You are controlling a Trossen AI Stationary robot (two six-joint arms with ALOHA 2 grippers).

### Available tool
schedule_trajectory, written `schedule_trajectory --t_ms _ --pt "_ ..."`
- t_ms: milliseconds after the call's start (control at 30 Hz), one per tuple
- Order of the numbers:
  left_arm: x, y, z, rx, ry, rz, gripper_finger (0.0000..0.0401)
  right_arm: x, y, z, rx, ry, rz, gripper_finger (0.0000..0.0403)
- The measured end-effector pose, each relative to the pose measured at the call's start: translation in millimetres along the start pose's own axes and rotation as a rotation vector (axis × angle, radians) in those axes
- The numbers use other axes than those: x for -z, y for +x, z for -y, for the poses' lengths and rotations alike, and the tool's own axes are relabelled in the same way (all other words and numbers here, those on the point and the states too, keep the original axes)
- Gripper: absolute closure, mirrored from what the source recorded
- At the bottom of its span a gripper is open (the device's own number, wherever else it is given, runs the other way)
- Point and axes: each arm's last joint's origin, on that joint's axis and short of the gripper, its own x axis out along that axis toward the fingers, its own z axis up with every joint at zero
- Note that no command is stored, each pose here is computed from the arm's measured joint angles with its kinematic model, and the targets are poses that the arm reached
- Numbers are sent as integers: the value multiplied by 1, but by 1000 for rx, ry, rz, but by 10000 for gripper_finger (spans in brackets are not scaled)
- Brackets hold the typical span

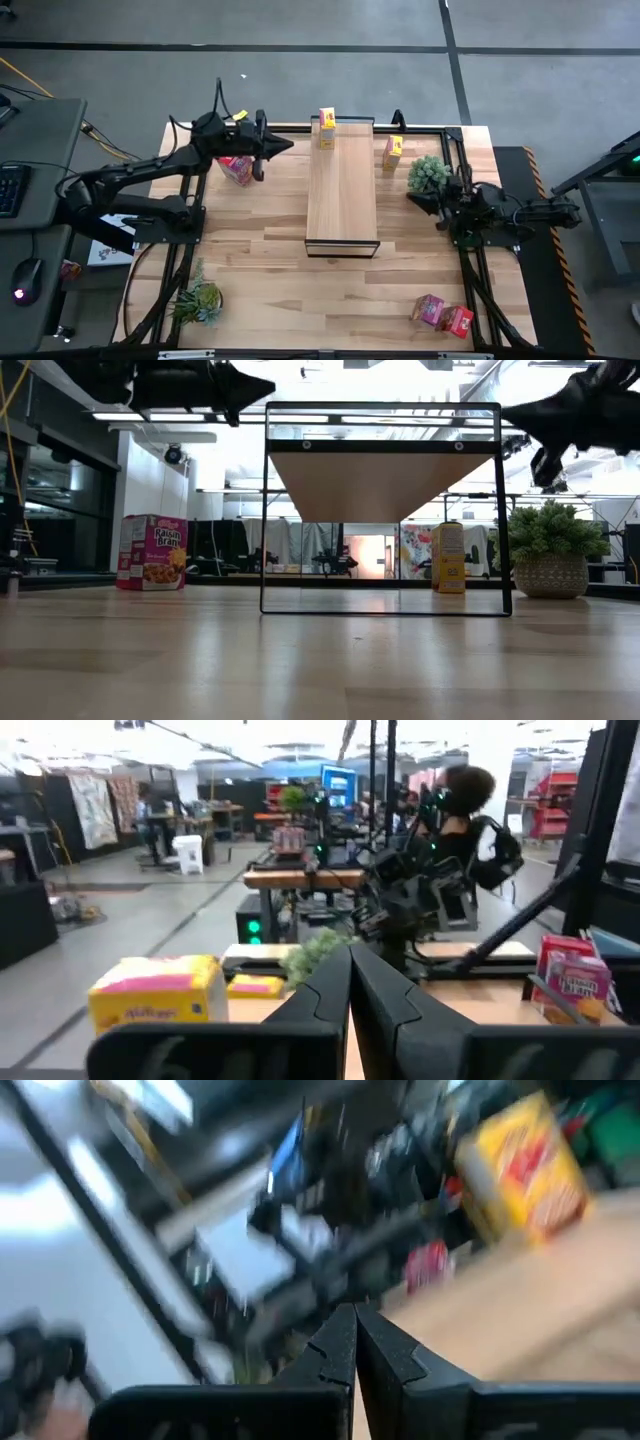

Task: Stack cereal on shelf
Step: Put the yellow cereal box on the shelf

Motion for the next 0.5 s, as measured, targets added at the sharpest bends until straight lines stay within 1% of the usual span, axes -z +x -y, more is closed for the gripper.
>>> schedule_trajectory --t_ms 67,133,167,233,300,333,400,500 --pt "-2 -1 1 -5 0 9 401 -11 -1 -4 4 -16 133 402" --pt "-2 -1 1 -3 -8 6 401 -22 -1 -9 -4 -110 203 402" --pt "-2 -1 2 -2 -10 3 401 -27 0 -12 -4 -154 211 402" --pt "0 1 2 -21 -13 -2 401 -42 5 -20 9 -205 221 402" --pt "5 1 3 -56 -27 -12 401 -59 14 -30 49 -286 194 402" --pt "7 1 4 -79 -30 -14 401 -65 20 -33 89 -341 152 402" --pt "12 -1 5 -107 -34 -4 401 -78 34 -39 205 -433 68 402" --pt "20 -4 6 -136 -33 16 401 -98 57 -47 384 -525 -5 402"
